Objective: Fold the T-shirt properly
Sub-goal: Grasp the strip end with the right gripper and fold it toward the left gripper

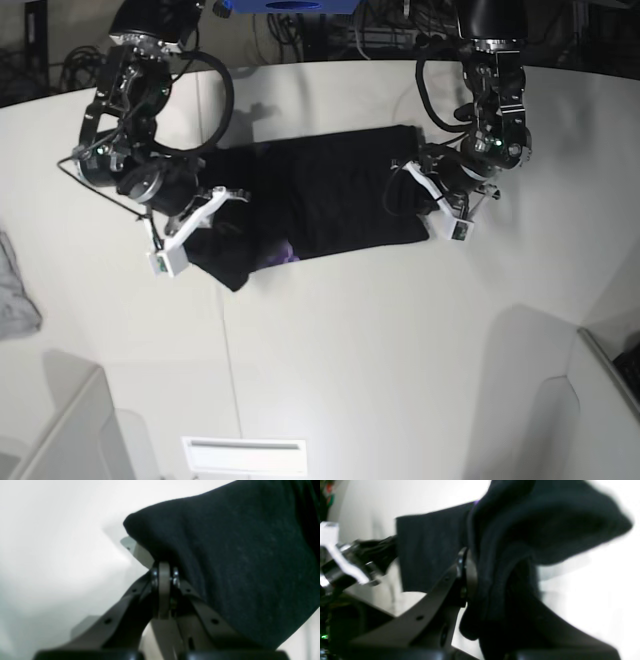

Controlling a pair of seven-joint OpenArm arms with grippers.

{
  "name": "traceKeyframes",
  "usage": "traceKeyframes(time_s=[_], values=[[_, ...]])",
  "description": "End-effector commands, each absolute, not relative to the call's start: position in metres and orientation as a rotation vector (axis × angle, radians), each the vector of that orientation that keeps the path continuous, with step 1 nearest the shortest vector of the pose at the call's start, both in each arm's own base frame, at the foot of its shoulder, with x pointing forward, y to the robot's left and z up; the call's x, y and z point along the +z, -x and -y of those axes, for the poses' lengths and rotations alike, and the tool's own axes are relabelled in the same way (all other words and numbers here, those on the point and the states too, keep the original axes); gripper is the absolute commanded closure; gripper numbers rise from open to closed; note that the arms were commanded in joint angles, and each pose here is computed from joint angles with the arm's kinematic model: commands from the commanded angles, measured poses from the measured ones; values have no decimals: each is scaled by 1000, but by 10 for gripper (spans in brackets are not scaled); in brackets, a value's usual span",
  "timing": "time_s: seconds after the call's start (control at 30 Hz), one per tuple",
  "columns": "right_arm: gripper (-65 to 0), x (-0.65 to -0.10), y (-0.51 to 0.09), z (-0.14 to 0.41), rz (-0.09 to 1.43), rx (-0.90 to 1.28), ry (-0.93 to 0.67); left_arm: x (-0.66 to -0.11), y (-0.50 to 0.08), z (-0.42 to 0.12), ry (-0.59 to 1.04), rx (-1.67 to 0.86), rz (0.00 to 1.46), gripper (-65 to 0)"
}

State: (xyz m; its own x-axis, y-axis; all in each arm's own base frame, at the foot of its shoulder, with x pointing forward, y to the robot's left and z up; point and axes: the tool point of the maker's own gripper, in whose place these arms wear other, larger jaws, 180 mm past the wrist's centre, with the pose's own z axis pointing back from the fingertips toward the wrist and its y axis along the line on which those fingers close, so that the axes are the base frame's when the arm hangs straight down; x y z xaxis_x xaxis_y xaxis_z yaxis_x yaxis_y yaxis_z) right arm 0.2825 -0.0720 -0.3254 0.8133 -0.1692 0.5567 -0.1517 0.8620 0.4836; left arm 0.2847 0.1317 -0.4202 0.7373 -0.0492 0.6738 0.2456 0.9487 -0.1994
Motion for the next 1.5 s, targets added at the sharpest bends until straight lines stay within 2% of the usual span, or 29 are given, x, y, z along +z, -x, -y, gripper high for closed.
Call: traceKeyframes(time_s=[0.0, 0.4, 0.83, 1.47], values=[[0, -311, -292, 70, 688, -3, -556, -409, -294, -131, 296, -169, 773, 0], [0, -305, -276, 3, 702, 101, -680, -411, -291, -135, 288, -164, 766, 0], [0, -295, -262, -55, 674, 112, -780, -411, -290, -137, 285, -164, 765, 0], [0, -304, -252, -78, 654, 122, -817, -412, -289, -137, 284, -164, 762, 0]])
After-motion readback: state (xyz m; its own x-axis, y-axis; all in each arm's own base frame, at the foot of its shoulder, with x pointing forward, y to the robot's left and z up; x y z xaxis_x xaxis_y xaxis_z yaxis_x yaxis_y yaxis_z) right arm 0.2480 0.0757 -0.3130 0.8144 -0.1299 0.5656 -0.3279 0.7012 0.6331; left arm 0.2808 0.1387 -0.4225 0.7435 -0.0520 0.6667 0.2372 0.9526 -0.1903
